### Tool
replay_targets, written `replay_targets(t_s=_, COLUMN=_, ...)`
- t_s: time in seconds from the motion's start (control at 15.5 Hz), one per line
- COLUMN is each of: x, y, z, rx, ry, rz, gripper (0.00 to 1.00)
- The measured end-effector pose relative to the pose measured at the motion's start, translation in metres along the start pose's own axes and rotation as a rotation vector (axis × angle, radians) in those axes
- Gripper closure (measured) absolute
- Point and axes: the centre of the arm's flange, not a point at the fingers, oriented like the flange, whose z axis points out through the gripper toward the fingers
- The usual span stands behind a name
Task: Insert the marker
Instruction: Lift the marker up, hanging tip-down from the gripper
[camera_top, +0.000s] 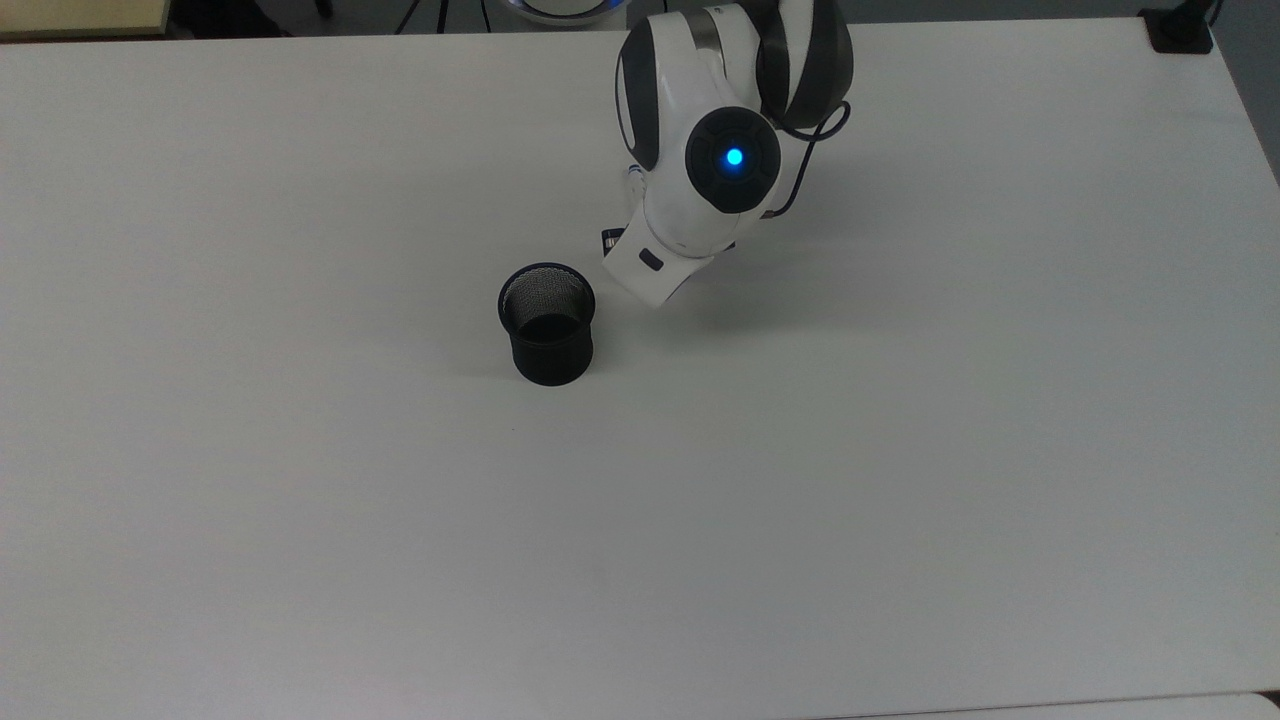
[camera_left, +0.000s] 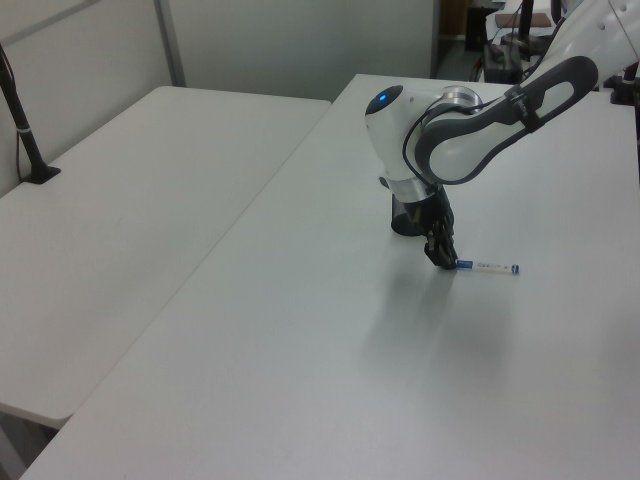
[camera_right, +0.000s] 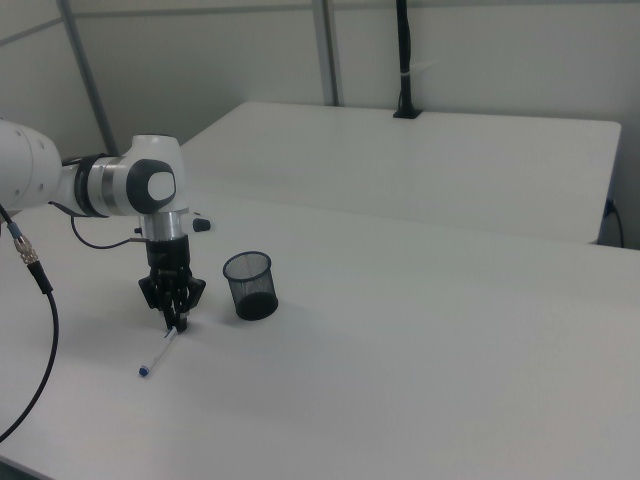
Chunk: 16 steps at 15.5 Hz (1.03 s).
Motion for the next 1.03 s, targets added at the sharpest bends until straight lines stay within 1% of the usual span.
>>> replay_targets(t_s=0.26, x=0.000, y=0.001, z=-0.004, rx=0.002, ry=0.012, rz=0.001, gripper=0.80)
replay_targets(t_s=0.32, x=0.000, y=0.003, z=-0.011, rx=0.004, ry=0.025, rz=0.004, gripper=0.82)
replay_targets(t_s=0.39, x=-0.002, y=0.008, z=-0.023, rx=0.009, ry=0.046, rz=0.012, gripper=0.82)
replay_targets(t_s=0.45, x=-0.006, y=0.016, z=-0.040, rx=0.018, ry=0.076, rz=0.022, gripper=0.82)
replay_targets(t_s=0.58, x=-0.024, y=0.041, z=-0.085, rx=0.041, ry=0.136, rz=0.044, gripper=0.82)
replay_targets(t_s=0.84, x=-0.065, y=0.102, z=-0.174, rx=0.120, ry=0.291, rz=0.101, gripper=0.82)
replay_targets(t_s=1.03, x=-0.082, y=0.148, z=-0.212, rx=0.145, ry=0.378, rz=0.136, gripper=0.82)
